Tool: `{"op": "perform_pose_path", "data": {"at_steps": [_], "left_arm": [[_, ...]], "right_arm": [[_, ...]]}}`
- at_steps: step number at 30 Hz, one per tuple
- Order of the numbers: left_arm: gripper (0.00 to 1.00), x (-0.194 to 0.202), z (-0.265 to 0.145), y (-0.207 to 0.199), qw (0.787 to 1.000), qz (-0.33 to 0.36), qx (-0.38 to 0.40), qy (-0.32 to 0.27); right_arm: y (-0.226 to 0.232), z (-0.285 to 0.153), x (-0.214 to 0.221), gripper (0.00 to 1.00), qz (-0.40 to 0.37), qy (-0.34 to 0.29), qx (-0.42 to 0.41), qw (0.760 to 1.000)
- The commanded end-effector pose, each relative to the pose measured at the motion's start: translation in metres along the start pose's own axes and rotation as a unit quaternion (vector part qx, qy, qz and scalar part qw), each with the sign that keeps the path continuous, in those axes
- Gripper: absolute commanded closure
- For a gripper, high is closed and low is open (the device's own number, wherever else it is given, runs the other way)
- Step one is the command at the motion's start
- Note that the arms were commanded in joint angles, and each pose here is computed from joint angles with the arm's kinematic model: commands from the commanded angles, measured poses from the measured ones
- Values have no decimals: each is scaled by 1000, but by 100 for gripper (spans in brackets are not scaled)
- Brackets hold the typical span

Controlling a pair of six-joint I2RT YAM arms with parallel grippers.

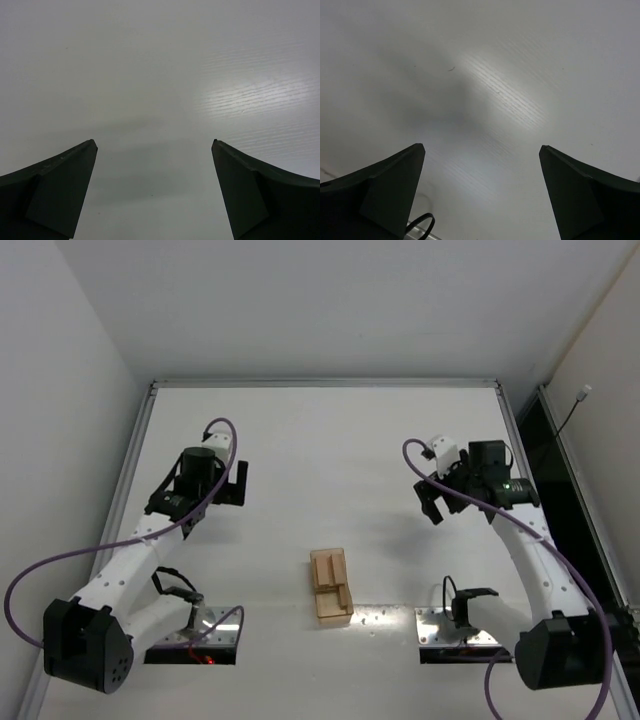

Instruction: Build the wood block tower

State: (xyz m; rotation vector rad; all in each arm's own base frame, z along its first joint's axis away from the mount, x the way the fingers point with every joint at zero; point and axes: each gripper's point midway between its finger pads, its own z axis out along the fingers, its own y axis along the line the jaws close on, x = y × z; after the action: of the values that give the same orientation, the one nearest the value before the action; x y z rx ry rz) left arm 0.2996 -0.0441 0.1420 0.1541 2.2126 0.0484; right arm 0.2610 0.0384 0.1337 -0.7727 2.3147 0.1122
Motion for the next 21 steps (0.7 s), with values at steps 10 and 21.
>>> {"op": "perform_pose_path", "data": {"at_steps": [10,21], "left_arm": [[0,-4,-4,22,997,52,-52,-6],[0,2,-6,51,993,43,-114,6]], "right_arm": [[83,-36,3,20,-199,68,-301,930],[134,-24,-11,21,-338,46,-331,879]]}}
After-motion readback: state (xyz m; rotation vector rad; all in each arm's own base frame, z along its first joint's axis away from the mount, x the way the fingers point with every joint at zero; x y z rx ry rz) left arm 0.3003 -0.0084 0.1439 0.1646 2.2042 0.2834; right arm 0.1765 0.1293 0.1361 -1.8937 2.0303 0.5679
